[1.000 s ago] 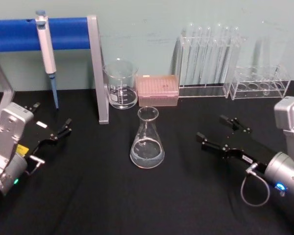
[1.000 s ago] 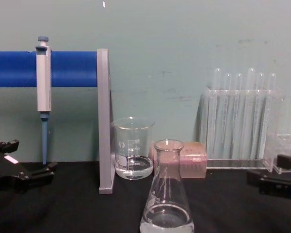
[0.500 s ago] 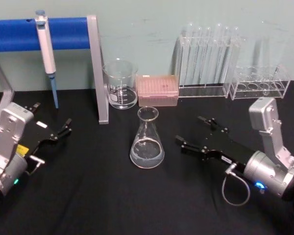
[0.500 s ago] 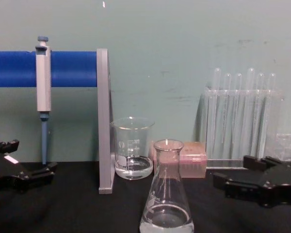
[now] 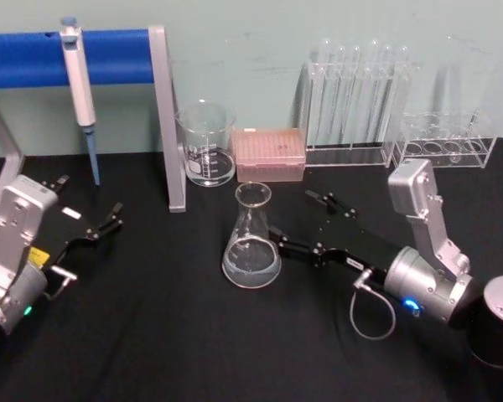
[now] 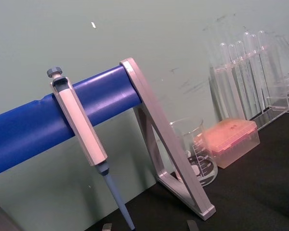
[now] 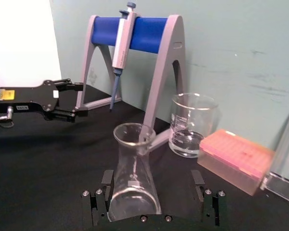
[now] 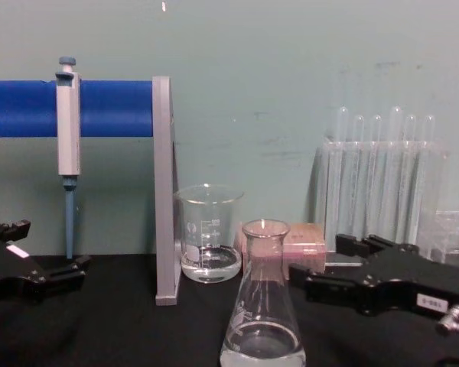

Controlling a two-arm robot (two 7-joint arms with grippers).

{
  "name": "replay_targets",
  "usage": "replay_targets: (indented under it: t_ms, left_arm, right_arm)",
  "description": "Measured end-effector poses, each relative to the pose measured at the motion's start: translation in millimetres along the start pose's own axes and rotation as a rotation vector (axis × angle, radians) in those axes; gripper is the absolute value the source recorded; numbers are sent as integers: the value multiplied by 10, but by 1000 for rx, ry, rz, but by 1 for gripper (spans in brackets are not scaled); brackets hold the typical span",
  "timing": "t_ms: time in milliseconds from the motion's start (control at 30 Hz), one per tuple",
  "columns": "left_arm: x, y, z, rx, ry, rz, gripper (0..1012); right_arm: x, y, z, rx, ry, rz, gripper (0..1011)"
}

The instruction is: Grasp the erlenmeyer flask with one hand, shake it three times, then place it back.

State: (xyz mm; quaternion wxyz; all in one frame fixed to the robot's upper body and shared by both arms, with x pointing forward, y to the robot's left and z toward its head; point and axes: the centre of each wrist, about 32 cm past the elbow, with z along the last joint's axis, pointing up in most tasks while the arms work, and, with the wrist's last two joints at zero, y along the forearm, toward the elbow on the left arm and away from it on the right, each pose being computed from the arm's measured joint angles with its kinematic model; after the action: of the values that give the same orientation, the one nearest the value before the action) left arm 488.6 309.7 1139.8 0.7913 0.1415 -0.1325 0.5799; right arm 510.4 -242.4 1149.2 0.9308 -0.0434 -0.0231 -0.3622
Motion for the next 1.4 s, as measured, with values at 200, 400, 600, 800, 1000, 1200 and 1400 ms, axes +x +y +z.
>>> replay_targets:
  t_ms: [200,400,600,800,1000,1200,1400]
  left_arm:
    - [0,0,0,0,0,0,1001]
    - [0,0,0,0,0,0,1001]
    - [0,0,0,0,0,0,1001]
    - [0,0,0,0,0,0,1001]
    - [0,0,0,0,0,0,1001]
    - [0,0,0,0,0,0,1001]
    - [0,0,0,0,0,0,1001]
  right_arm:
    - [-6,108,4,8,1,18,1000]
    - [-22,219,-4,9,6,23,1000]
    - [-41,318,-5,10,9,33,1000]
    - [-58,390,-7,11,12,40,1000]
    - [-67,466,-12,11,14,44,1000]
    - [-72,530,-20,10,16,44,1000]
    - [-76,580,-21,13,19,44,1000]
